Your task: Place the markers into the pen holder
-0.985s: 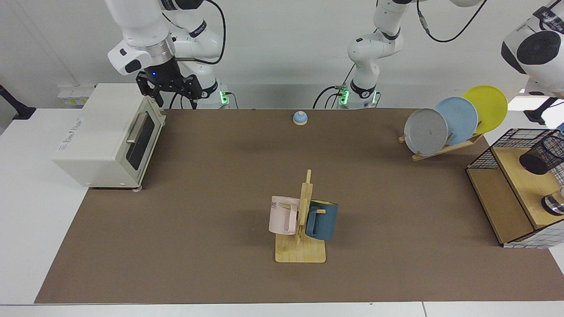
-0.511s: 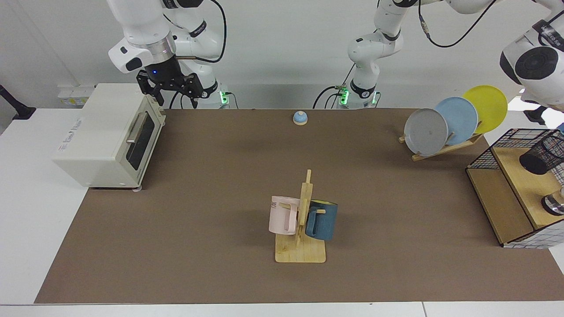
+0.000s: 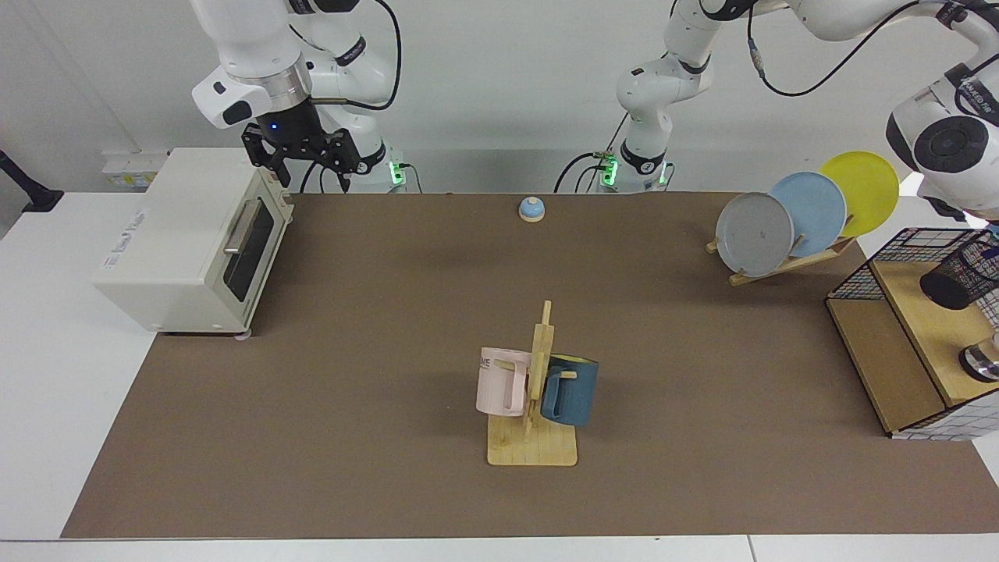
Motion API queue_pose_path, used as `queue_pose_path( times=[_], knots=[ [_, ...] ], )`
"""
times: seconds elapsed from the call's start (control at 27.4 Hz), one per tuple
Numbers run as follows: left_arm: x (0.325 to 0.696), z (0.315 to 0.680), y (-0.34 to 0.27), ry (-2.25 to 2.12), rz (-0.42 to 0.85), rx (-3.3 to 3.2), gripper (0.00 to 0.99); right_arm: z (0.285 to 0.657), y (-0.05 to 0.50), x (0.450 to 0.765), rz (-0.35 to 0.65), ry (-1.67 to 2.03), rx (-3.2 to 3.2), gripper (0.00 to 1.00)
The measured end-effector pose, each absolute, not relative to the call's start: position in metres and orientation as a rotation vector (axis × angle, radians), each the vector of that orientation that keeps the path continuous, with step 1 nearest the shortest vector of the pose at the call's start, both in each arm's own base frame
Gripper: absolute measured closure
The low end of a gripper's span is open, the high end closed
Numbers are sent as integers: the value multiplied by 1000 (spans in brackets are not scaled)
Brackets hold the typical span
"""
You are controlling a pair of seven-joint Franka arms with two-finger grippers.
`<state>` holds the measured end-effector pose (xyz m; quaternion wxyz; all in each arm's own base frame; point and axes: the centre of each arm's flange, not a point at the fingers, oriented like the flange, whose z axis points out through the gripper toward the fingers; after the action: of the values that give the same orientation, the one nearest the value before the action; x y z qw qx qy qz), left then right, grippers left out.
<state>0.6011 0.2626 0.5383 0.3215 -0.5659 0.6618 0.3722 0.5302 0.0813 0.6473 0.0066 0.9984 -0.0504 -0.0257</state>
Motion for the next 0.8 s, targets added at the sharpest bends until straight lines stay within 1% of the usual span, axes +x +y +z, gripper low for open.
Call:
queue_pose_path(
  times=[0.36,0.8],
  knots=[
    [602,531,262,1762,934,-1494,811,647,81,530,-80,-158,3123,0],
    [592,509,279,1797,888,-1536,811,647,81,530,-80,-157,3123,0]
  ],
)
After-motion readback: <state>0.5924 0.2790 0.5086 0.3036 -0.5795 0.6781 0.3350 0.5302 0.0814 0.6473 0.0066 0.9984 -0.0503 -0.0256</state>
